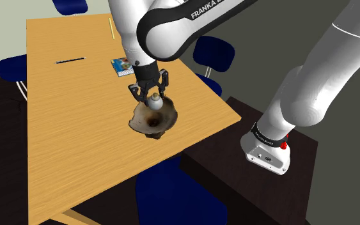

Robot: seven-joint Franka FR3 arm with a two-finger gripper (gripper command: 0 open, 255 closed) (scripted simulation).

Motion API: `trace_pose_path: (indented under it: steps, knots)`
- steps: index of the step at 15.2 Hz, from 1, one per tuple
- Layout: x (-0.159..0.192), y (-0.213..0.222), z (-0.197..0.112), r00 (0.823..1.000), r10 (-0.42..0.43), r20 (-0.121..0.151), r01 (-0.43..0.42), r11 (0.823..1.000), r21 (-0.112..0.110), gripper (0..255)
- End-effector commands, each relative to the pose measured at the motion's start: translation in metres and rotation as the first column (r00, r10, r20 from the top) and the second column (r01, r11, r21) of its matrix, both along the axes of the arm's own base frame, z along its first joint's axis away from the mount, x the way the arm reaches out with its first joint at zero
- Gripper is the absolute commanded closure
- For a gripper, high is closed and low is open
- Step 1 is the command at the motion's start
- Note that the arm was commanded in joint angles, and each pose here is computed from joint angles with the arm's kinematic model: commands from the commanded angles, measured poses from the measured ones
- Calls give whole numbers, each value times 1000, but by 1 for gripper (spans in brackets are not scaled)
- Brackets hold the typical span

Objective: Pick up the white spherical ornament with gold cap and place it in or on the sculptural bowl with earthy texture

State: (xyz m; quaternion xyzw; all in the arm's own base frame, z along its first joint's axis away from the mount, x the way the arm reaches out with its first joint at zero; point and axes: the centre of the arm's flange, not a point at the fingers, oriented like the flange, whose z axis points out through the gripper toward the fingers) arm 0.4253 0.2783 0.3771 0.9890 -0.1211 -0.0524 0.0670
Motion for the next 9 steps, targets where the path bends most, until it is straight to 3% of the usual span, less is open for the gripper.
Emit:
trace_pose_path:
  steps: [1,4,5,9]
  knots:
    - [0,0,0,1000,0,0,0,1000,0,255]
    - [0,0,0,1000,0,0,0,1000,0,255]
    - [0,0,0,1000,0,0,0,1000,0,0]
    - [0,0,0,1000,0,0,0,1000,0,0]
